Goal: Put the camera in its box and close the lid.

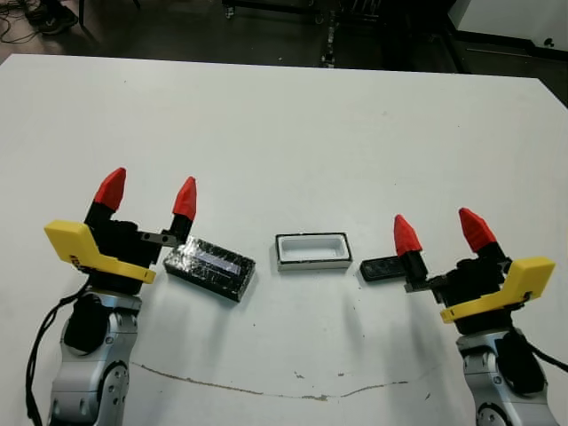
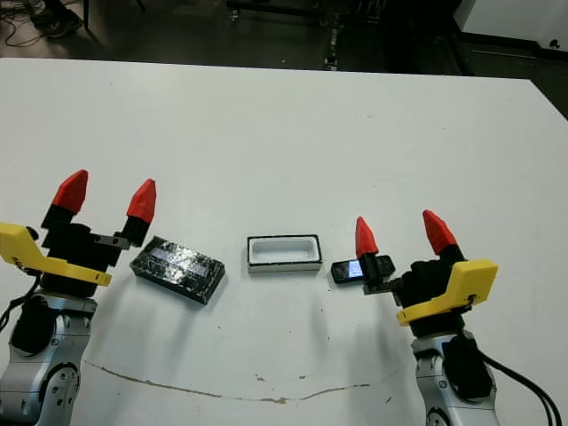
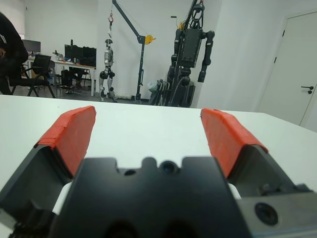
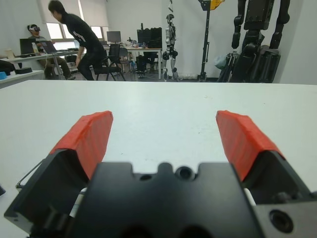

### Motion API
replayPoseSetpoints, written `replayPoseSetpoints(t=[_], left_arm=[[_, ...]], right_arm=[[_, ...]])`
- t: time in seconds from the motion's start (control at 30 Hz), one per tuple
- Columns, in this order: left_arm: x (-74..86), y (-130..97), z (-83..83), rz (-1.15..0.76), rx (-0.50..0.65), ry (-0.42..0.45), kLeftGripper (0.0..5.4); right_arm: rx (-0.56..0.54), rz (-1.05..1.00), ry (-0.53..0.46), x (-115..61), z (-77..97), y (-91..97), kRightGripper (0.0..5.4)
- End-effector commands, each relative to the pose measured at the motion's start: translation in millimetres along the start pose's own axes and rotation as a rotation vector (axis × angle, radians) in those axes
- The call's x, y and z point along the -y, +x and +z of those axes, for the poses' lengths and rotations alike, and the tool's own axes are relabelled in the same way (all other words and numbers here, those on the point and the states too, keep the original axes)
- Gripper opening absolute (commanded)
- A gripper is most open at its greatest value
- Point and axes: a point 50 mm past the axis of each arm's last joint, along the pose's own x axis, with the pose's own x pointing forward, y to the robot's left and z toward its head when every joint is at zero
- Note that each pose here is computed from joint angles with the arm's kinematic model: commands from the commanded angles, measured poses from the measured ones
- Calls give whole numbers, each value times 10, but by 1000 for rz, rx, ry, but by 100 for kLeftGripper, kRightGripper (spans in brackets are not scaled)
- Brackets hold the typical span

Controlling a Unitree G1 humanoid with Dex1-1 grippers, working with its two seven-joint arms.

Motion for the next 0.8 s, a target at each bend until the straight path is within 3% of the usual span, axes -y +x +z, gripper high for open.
replayPoseSetpoints(t=[0.03,0.4,0.6,0.8], left_arm=[[-3,-17,-20,4,-8,8,539],[21,-37,-37,17,-16,0,539],[6,-38,-25,26,-13,14,539],[-3,-36,-30,22,-11,-4,539]], right_arm=[[-9,-3,-5,33,-4,-12,540],[-17,37,-25,99,17,-16,540],[-1,187,-165,340,341,165,540],[-61,408,-324,610,736,459,540]])
